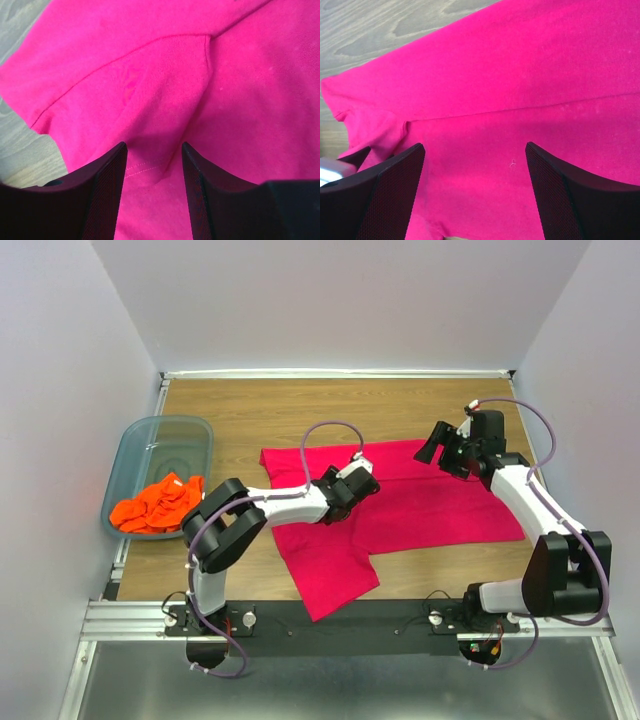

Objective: Fold and stack the t-shirts
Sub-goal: Fold the tshirt

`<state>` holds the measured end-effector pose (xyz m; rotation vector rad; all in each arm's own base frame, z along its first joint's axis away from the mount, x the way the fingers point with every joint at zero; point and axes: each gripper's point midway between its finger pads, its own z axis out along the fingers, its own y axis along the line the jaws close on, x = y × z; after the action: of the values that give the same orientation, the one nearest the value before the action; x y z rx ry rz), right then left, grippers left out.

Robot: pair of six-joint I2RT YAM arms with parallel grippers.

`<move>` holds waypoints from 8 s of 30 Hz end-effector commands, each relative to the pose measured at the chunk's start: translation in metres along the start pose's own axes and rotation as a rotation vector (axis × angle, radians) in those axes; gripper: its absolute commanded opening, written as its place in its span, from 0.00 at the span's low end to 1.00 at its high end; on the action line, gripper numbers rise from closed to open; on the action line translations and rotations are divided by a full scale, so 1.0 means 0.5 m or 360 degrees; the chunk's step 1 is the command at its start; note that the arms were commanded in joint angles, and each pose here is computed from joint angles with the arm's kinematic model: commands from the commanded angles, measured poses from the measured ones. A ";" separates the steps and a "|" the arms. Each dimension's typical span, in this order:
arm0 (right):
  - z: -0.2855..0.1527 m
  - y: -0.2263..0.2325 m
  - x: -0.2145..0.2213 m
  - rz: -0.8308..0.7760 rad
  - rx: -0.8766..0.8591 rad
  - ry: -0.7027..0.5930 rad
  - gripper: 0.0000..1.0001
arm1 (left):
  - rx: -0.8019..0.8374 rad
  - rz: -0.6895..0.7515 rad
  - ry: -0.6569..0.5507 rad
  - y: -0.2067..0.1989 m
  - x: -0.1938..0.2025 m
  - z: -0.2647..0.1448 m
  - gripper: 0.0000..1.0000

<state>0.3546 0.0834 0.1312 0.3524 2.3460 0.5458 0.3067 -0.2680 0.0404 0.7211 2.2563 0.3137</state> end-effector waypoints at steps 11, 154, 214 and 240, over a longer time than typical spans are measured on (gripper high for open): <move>0.007 -0.004 0.013 0.0002 0.0005 0.0052 0.89 | -0.0242 0.0058 -0.0041 0.045 -0.004 0.009 0.55; 0.006 0.034 0.079 0.0039 -0.0236 0.0278 0.89 | 0.0580 -0.0810 0.0132 0.077 -0.072 0.121 0.45; 0.017 0.028 0.095 0.0026 -0.0234 0.0344 0.89 | 0.1361 -0.1170 0.0506 -0.101 -0.025 -0.129 0.28; 0.057 -0.244 -0.101 0.0406 0.0575 -0.0115 0.57 | 0.0610 -0.1540 0.0101 0.280 0.010 0.055 0.32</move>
<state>0.3808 -0.0149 0.0824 0.7636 2.3867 0.2576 0.3603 -0.1648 0.0913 -0.2615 2.4885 -0.6355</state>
